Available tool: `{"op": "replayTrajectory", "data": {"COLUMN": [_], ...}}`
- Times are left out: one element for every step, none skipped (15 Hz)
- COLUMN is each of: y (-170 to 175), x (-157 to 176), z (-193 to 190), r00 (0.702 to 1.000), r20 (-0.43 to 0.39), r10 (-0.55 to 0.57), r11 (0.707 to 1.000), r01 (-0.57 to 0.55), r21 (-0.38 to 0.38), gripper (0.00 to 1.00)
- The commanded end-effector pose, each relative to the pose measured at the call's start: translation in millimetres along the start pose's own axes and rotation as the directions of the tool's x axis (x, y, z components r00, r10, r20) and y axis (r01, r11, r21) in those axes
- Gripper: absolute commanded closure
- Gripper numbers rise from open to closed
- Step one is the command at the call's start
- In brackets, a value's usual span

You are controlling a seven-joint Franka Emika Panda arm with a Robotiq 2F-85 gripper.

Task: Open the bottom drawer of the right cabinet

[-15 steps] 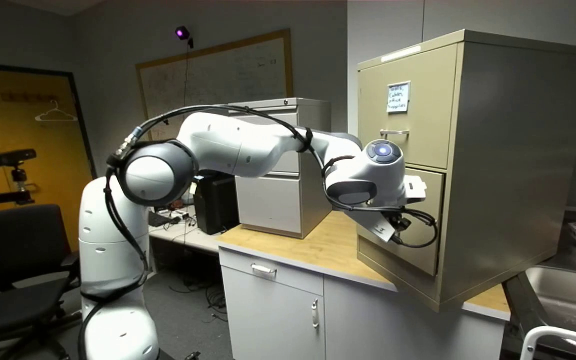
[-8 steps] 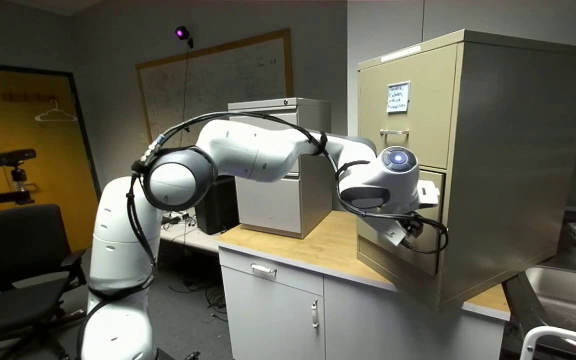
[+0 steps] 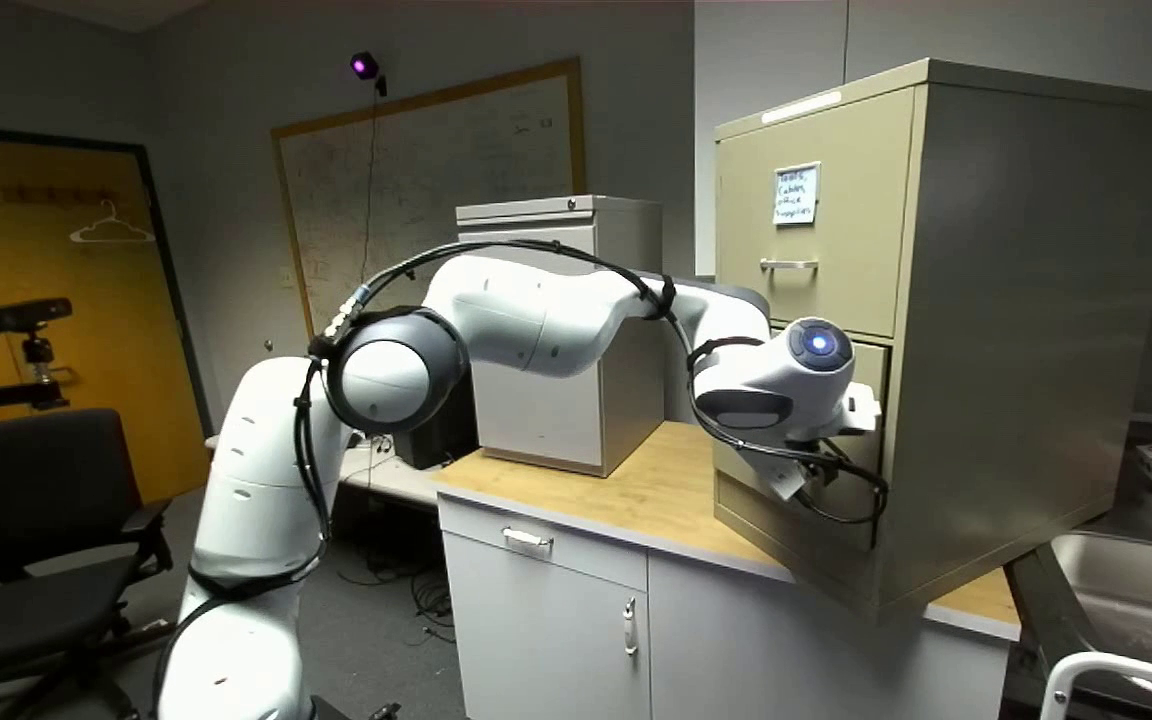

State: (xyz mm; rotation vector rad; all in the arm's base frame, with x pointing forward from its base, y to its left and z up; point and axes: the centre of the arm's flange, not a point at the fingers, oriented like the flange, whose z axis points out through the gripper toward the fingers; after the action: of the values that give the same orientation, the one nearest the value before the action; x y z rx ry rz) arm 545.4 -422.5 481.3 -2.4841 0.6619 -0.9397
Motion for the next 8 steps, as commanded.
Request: {"op": "replayTrajectory", "data": {"y": [3.1,8.9,16.4,28.1,36.6,44.7,52.9,59.5], "x": [9.6,5.6,1.3,-4.7,-8.7,-12.1,-16.2,-18.5], "z": [28.6,34.8,40.0,43.3,41.1,38.3,34.4,31.2], "r00": [0.998,0.996,0.991,0.981,0.967,0.951,0.934,0.914], "r20": [0.037,0.049,0.056,0.061,0.059,0.059,0.065,0.077], "r10": [0.053,0.081,0.121,0.182,0.249,0.302,0.350,0.398], "r11": [0.997,0.995,0.991,0.981,0.964,0.947,0.928,0.907], "r01": [-0.055,-0.084,-0.124,-0.186,-0.254,-0.307,-0.356,-0.405], "r21": [0.051,0.051,0.055,0.059,0.080,0.092,0.107,0.118], "gripper": [0.00,0.00,0.00,0.00,0.00,0.00,0.00,0.00]}}
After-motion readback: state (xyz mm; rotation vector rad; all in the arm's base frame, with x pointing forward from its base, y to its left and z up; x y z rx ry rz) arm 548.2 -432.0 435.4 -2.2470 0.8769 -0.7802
